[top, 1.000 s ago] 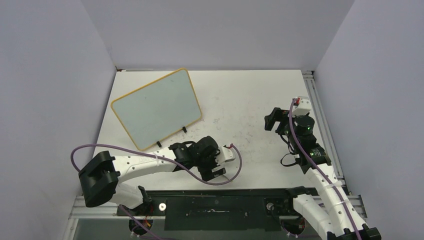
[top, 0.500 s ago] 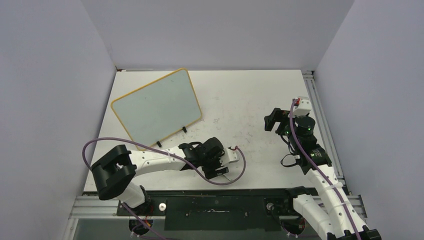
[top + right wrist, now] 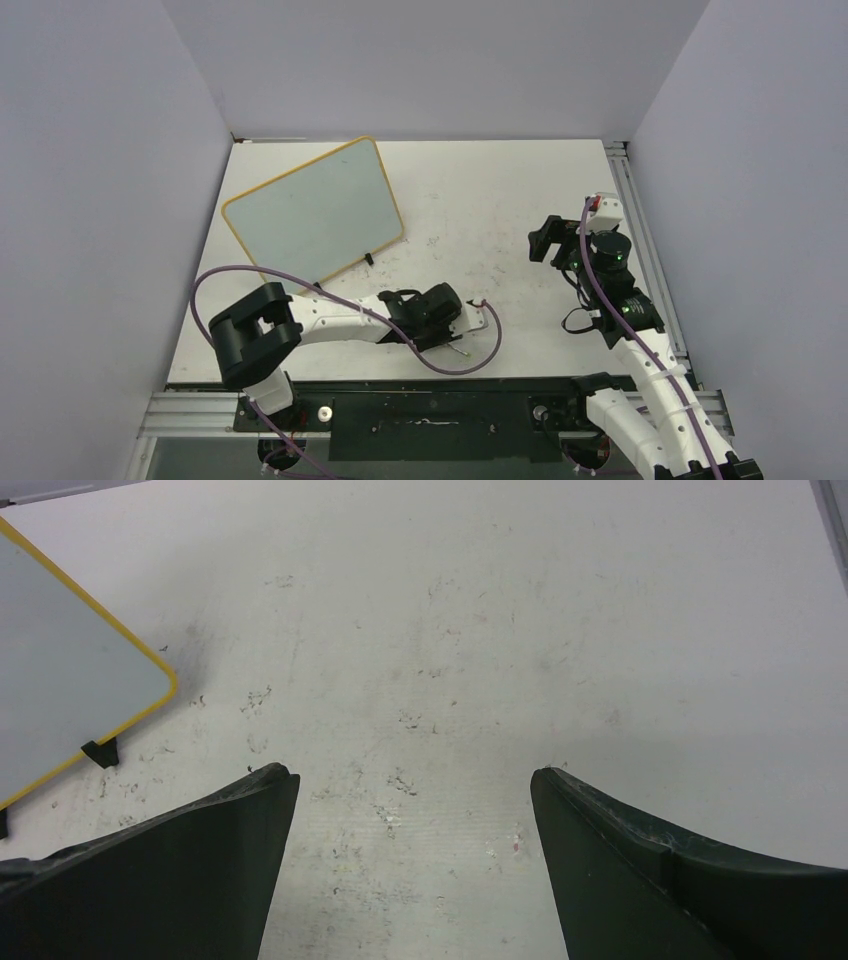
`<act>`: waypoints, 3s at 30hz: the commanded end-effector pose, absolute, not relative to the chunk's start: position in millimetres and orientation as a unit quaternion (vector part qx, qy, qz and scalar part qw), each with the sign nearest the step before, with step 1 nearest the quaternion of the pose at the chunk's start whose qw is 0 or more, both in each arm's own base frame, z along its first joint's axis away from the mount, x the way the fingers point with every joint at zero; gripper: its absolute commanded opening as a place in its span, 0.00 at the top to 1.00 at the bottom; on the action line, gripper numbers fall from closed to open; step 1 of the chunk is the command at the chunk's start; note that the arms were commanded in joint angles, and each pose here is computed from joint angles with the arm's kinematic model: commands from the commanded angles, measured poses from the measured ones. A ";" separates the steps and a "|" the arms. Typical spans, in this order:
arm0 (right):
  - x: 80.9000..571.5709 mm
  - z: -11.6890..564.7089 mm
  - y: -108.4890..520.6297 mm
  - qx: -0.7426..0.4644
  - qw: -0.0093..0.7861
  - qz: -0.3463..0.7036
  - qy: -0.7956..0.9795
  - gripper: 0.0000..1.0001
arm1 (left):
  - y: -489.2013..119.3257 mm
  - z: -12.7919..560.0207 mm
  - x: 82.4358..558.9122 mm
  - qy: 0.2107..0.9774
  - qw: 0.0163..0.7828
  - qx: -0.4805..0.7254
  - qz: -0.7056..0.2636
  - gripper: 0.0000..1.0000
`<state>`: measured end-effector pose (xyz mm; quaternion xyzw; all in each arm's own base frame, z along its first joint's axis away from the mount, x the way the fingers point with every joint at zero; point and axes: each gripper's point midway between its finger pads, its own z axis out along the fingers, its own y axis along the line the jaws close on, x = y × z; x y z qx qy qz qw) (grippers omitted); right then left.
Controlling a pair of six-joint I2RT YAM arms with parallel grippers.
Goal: Write a sentence on the whiteboard
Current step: Open the whiteboard marker at the center of the board.
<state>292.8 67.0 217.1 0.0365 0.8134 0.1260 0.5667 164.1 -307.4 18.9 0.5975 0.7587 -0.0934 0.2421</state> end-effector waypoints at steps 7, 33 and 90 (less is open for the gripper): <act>294.6 237.8 75.9 0.032 0.579 0.150 0.801 0.10 | -307.3 30.0 171.2 0.753 0.280 0.594 -0.041 1.00; 149.3 169.0 288.3 -0.261 0.233 0.485 0.801 0.12 | -299.3 154.5 131.8 0.697 0.375 0.585 -0.176 1.00; 168.1 331.3 274.7 -0.136 0.533 0.636 0.541 0.95 | -272.7 360.4 168.7 0.618 0.511 0.125 -0.584 0.03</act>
